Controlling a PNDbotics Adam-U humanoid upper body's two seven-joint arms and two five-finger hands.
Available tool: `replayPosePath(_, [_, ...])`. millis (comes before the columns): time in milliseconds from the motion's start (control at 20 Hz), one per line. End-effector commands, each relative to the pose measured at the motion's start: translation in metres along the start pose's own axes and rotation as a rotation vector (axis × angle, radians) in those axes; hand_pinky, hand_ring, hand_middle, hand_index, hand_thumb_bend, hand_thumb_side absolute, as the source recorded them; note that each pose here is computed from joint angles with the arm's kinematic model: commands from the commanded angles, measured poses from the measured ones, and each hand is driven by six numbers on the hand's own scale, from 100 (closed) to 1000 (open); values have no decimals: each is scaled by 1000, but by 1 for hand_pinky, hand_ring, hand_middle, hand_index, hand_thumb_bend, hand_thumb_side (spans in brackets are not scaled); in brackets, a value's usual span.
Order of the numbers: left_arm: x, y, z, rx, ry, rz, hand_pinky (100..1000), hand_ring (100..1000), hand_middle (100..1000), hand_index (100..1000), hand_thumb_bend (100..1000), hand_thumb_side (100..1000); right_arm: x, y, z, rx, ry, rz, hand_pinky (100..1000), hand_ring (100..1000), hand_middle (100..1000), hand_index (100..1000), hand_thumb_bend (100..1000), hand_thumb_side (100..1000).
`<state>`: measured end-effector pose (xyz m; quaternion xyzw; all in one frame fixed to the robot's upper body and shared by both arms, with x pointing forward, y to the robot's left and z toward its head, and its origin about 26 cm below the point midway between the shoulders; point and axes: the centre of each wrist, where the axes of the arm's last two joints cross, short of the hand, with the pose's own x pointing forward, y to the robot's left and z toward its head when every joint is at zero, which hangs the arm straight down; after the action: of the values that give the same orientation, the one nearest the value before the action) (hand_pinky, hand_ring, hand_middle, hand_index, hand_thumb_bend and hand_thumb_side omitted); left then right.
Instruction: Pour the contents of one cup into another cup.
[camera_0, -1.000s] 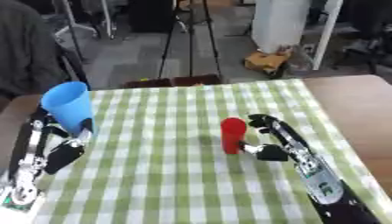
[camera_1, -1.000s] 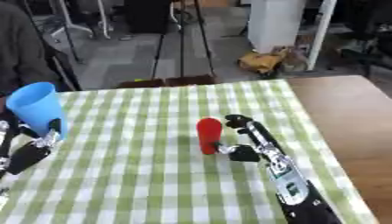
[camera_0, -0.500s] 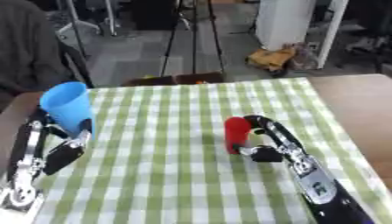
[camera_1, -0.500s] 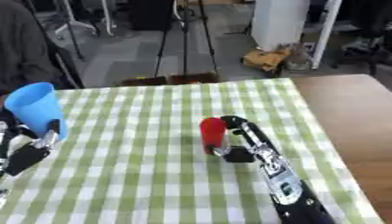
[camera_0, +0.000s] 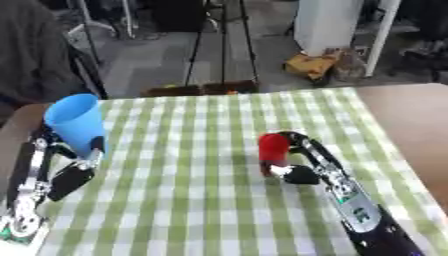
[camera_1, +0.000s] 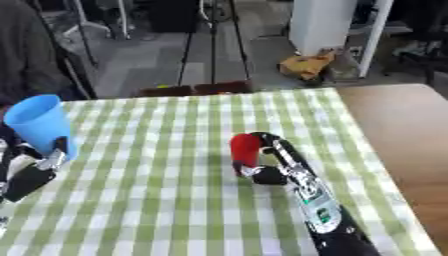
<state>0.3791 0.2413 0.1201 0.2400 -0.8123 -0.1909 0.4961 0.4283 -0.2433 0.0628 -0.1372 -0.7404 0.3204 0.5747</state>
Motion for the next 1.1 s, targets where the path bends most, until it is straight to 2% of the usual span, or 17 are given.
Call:
replayPosePath(50, [11,10,-8,18,-45,-4,494,523,581,737,100,272,9,-8,-7,-22,-26,15,841,845,742,883,488,278])
replayPosePath(800, [13,10,-10,20,-57,1,497,516,579,735,100,278,14,-5,-13,-22,-33,9,836,834,726,871,476,283])
replayPosePath(1100, [14,10,-10,22,-57,2,498,515,579,734,100,280,15,-4,-14,-35,-31,2,830,814,700,847,338,252])
